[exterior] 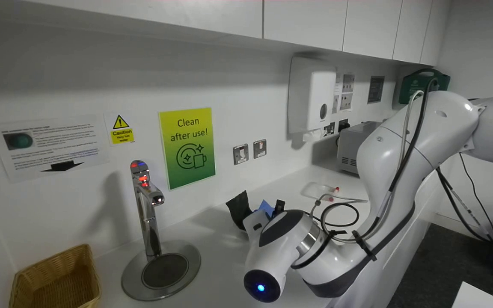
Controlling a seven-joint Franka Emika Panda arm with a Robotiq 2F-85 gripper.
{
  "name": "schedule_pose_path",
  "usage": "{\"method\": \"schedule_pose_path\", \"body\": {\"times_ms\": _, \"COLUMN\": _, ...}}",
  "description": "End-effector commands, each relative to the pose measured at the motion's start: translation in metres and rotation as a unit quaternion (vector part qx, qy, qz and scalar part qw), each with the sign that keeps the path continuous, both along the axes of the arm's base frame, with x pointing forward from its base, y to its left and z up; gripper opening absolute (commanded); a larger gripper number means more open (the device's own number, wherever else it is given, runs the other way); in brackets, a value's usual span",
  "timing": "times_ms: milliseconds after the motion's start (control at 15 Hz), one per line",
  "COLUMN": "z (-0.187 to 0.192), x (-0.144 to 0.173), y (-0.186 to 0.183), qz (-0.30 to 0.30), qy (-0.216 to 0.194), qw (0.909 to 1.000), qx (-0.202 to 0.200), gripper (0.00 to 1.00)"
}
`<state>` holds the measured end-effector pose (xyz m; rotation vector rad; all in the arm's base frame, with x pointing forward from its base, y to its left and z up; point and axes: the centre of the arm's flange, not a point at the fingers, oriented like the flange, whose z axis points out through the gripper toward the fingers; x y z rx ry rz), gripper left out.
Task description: Put the blue paper in the left bowl
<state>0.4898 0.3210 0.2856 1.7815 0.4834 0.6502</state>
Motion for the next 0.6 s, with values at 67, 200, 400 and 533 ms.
{"method": "schedule_pose_path", "body": {"times_ms": 67, "z": -0.0016, "x": 0.0141, "y": 0.0128, "qz": 0.021, "qy": -0.010, "qw": 0.9996, "qx": 0.018, "gripper": 1.00}}
{"method": "schedule_pose_path", "body": {"times_ms": 200, "z": -0.0041, "x": 0.0162, "y": 0.0161, "qz": 0.025, "qy": -0.008, "qw": 0.9994, "qx": 0.024, "gripper": 1.00}}
{"method": "schedule_pose_path", "body": {"times_ms": 400, "z": -0.0075, "x": 0.0166, "y": 0.0195, "qz": 0.027, "qy": -0.006, "qw": 0.9992, "qx": 0.029, "gripper": 1.00}}
{"method": "schedule_pose_path", "body": {"times_ms": 533, "z": -0.0103, "x": 0.0153, "y": 0.0203, "qz": 0.026, "qy": -0.005, "qw": 0.9991, "qx": 0.033, "gripper": 1.00}}
